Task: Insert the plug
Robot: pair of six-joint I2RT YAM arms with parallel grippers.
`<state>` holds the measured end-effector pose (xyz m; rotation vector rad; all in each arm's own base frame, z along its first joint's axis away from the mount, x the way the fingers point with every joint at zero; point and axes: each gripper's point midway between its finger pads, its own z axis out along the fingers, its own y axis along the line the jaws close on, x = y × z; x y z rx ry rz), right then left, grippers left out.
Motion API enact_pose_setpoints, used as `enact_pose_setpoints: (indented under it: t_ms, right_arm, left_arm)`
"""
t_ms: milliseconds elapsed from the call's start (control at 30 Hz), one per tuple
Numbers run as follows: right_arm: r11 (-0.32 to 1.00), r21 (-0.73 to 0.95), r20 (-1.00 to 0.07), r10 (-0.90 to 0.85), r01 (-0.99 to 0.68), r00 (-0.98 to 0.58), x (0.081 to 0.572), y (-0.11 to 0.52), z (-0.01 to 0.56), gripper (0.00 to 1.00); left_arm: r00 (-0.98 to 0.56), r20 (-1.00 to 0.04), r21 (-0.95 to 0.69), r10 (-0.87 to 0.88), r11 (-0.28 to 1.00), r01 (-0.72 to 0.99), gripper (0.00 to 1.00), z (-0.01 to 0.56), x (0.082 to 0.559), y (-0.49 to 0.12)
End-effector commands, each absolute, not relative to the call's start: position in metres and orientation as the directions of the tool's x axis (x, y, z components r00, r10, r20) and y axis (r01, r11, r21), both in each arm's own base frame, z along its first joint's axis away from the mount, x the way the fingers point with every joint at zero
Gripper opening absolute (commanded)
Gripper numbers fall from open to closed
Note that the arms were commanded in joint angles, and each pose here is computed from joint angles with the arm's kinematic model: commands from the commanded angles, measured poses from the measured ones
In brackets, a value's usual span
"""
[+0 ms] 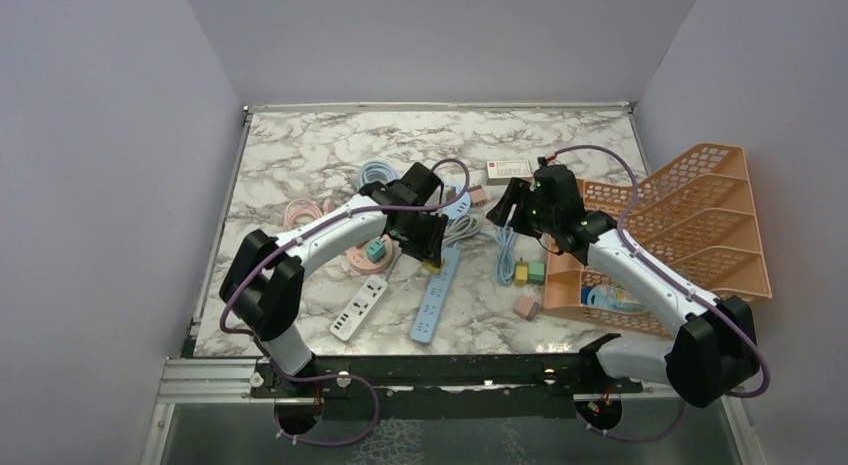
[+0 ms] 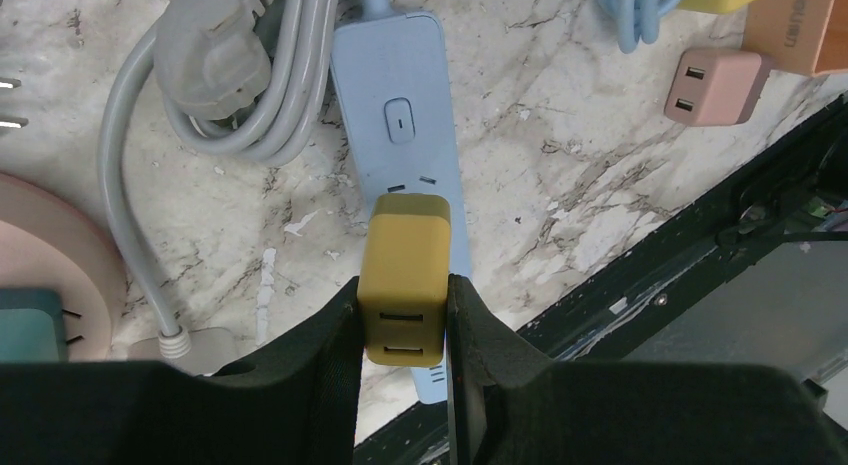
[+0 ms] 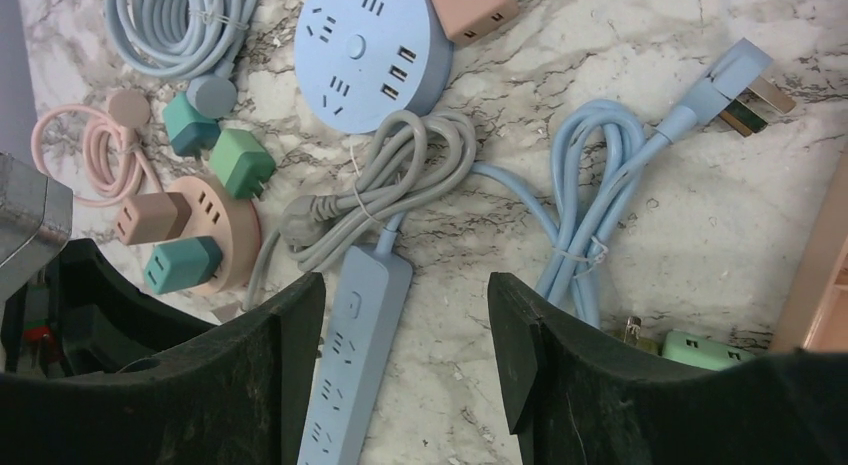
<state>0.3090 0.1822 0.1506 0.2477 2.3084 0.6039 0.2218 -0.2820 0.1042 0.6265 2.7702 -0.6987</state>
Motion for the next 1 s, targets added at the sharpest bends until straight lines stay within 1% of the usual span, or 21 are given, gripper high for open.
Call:
enact_pose_setpoints:
  t_ms: [0, 67, 133, 267, 400, 567, 767, 967]
  right_arm:
    - [0.885, 0.461, -0.597, 0.357, 0.057, -0.718, 0.306, 0.171, 0.140, 0.61]
    - [0.888, 0.457, -0.598, 0.355, 0.059, -0.719, 0.305, 0.170, 0.138, 0.61]
    - [0.890, 0.452, -0.597, 0.353, 0.060, -0.720, 0.304, 0.169, 0.138, 0.61]
    - [0.893, 0.445, -0.599, 0.351, 0.065, -0.720, 0.303, 0.167, 0.136, 0.60]
    - [0.897, 0.437, -0.602, 0.351, 0.072, -0.718, 0.302, 0.164, 0.134, 0.60]
    - [0.901, 0.427, -0.604, 0.350, 0.080, -0.716, 0.301, 0.162, 0.132, 0.60]
    - [0.905, 0.415, -0.604, 0.348, 0.089, -0.717, 0.300, 0.159, 0.129, 0.60]
    - [0.908, 0.409, -0.602, 0.348, 0.097, -0.719, 0.299, 0.157, 0.126, 0.60]
  left_arm:
    - [-0.911, -0.256, -0.383, 0.323, 0.832, 0.402, 0.00, 0.104, 0.223, -0.283]
    - [-0.916, -0.234, -0.383, 0.326, 0.835, 0.396, 0.00, 0.103, 0.219, -0.284]
    - [-0.923, -0.190, -0.375, 0.334, 0.844, 0.383, 0.00, 0.097, 0.217, -0.283]
    - [-0.931, -0.158, -0.331, 0.330, 0.870, 0.365, 0.00, 0.092, 0.217, -0.276]
    - [-0.936, -0.138, -0.295, 0.324, 0.889, 0.351, 0.00, 0.084, 0.219, -0.271]
    - [-0.936, -0.139, -0.313, 0.323, 0.882, 0.351, 0.00, 0.086, 0.223, -0.281]
    - [-0.933, -0.127, -0.325, 0.336, 0.875, 0.359, 0.00, 0.084, 0.220, -0.287]
    - [-0.936, -0.101, -0.300, 0.338, 0.886, 0.353, 0.00, 0.076, 0.210, -0.285]
